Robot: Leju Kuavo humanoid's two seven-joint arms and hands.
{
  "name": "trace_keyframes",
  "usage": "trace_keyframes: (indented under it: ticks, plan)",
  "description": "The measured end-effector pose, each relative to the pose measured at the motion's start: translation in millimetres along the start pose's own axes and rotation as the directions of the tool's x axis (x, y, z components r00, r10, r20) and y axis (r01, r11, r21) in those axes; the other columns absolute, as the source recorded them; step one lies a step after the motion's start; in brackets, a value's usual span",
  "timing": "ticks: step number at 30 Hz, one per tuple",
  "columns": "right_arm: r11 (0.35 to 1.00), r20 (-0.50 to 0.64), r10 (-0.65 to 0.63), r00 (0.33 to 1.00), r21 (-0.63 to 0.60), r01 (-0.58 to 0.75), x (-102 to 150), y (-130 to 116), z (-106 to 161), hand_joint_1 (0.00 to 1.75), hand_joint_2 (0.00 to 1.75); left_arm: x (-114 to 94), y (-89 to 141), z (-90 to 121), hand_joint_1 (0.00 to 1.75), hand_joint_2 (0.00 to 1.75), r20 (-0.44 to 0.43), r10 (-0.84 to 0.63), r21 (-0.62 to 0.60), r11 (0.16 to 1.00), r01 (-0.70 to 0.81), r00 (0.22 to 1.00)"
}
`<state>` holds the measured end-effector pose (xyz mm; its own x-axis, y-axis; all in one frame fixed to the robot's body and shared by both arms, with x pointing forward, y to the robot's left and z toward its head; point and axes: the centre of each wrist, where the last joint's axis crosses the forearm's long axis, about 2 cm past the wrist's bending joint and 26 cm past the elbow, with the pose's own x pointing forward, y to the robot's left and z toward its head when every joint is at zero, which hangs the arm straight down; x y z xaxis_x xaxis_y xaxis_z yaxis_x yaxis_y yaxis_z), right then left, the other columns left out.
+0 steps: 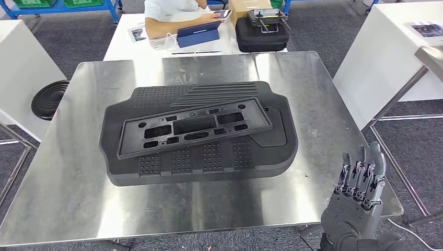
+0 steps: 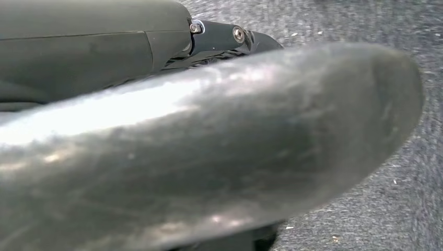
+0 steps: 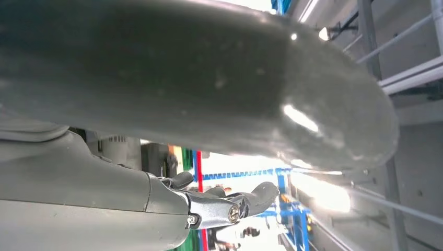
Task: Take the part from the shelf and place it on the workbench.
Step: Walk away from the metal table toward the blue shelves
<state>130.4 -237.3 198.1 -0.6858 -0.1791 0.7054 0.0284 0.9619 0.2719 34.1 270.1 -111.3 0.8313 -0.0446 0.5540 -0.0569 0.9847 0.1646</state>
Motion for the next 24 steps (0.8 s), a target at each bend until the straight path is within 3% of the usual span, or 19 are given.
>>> trace_keyframes:
  ticks: [24]
  plan:
    - [1.000, -0.020, 0.031, 0.999, 0.001, -0.031, -0.8, -2.4, -0.7, 0.00, 0.00, 0.3, -2.5, 0.5, 0.00, 0.00, 0.008, 0.020, -0.003, 1.000, -0.020, 1.000]
